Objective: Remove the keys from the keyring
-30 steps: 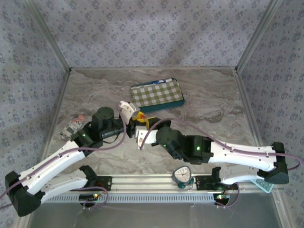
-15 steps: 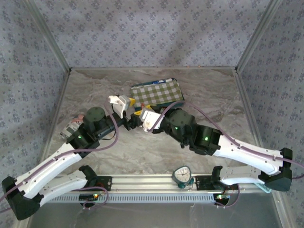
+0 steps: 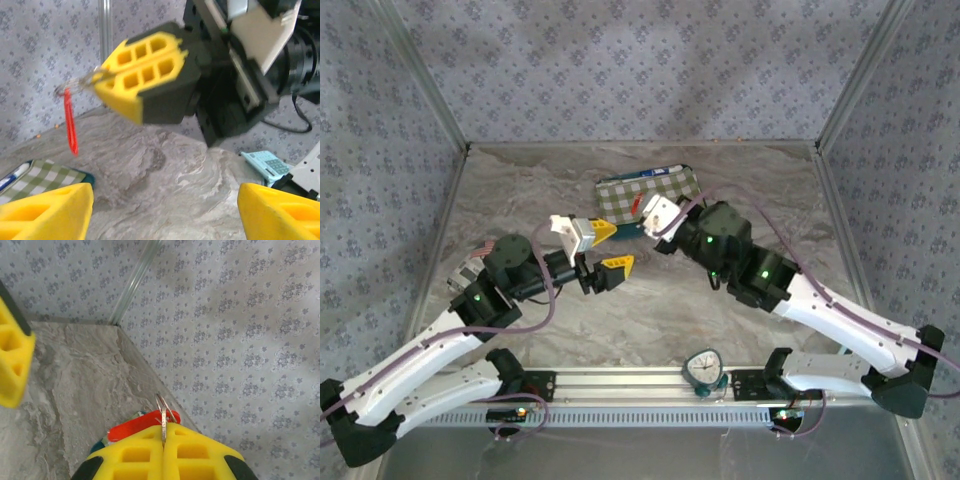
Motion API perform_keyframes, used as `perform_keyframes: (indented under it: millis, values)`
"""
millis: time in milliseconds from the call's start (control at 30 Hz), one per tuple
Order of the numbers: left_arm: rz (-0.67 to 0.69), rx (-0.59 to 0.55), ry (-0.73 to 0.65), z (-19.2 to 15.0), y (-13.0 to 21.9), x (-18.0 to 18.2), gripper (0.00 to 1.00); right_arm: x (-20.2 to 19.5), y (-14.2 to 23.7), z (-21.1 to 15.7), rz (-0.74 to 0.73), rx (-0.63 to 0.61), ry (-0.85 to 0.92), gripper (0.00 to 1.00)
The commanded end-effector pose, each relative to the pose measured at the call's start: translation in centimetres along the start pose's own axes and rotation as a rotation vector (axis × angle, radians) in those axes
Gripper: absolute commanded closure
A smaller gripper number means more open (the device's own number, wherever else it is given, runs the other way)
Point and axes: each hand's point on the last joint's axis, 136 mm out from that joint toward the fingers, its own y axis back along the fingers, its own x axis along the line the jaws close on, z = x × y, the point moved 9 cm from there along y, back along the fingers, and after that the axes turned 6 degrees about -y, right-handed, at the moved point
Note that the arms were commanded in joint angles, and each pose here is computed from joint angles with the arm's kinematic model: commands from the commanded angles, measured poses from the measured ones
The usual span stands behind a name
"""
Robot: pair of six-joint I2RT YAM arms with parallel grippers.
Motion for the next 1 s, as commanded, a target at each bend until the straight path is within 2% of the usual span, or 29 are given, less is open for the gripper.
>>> perform_keyframes:
  millis: [0,100,167,233,367,467,767,967]
  values:
    - [0.074,-0.015,-0.011,2.4,1.3,0.8,0.23,-0.9,1.2,0.4,0.147,-0.051,-0.154,1.0]
    - [0.135,-0.022,0.006,3.7,2.1,1.9,0.19,-2.0,1.2,0.0,0.239,-0.041,-0.28,1.0]
    - [0.185,-0.038,0.061,4.4,2.4,3.1,0.12,-2.5,1.0,-0.3,0.282,-0.03,-0.357,1.0]
    - [0.189,-0.032,0.128,5.1,2.5,4.2,0.08,-3.0,0.7,-0.9,0.302,-0.006,-0.429,1.0]
    - [0.101,0.011,0.285,5.6,1.6,6.2,0.08,-4.9,0.0,-1.2,0.325,0.052,-0.597,1.0]
    - [0.021,0.043,0.346,5.1,0.2,6.8,0.05,-5.5,-0.8,-1.8,0.361,0.103,-0.692,1.0]
    - [-0.119,0.036,0.435,4.8,-2.0,7.3,0.05,-4.8,-1.7,-1.3,0.517,0.107,-0.781,1.0]
    - [-0.173,0.046,0.474,4.9,-2.7,7.4,0.05,-4.2,-2.2,-1.1,0.552,0.123,-0.8,1.0]
